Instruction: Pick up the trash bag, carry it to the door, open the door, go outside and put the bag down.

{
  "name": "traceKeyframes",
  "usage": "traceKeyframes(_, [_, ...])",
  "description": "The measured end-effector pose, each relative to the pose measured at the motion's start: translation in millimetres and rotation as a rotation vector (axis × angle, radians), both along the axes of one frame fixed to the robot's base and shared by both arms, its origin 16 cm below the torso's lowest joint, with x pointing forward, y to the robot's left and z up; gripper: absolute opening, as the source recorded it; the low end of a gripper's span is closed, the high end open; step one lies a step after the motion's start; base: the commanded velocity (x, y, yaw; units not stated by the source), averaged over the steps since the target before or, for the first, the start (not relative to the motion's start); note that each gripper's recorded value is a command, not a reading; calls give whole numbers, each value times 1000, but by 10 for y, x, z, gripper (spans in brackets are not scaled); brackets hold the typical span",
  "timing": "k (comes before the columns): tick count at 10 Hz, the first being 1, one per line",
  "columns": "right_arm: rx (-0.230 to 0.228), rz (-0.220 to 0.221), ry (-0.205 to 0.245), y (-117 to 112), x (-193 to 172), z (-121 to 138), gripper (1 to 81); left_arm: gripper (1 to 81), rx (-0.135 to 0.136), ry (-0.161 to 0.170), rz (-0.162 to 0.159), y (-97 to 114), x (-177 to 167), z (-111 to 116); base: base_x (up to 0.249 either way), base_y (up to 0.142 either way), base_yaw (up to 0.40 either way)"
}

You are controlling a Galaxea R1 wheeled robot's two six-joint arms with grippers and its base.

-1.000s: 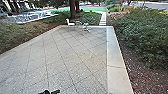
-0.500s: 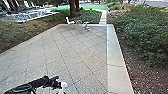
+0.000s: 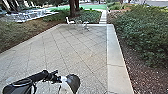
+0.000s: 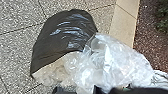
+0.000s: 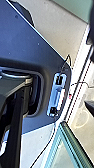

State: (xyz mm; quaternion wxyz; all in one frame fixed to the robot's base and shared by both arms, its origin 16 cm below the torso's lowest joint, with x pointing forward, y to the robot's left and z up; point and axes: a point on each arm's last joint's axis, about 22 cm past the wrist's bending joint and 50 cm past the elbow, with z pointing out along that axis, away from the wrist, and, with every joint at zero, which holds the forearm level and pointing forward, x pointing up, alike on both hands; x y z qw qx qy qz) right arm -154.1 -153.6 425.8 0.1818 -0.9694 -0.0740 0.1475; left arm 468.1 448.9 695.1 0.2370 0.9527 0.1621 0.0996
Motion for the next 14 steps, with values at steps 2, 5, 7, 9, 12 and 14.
traceKeyframes(2, [0, 0, -1, -1, 2, -1, 811, 10, 6, 11, 12, 118, -53, 18, 0, 0, 0])
traceKeyframes(5, [0, -3, -1, 1, 3, -1, 811, 10, -9, 66, 10, 67, -359, -221, 0, 0, 0])
traceKeyframes(7, [0, -3, -1, 0, 2, 0, 811, 10, -16, 82, 7, 47, -433, -264, 0, 0, 0])
traceKeyframes(9, [1, -5, -3, 0, -6, 4, 811, 10, -29, 56, 23, 59, -284, -141, 0, 0, 0])
traceKeyframes(12, [1, -6, -4, 0, -6, 3, 811, 811, -30, 30, 58, 213, -141, 54, 0, 0, 0])
traceKeyframes(14, [0, -7, -3, 1, -5, 3, 811, 10, -37, 29, 59, 199, -131, 64, 0, 0, 0])
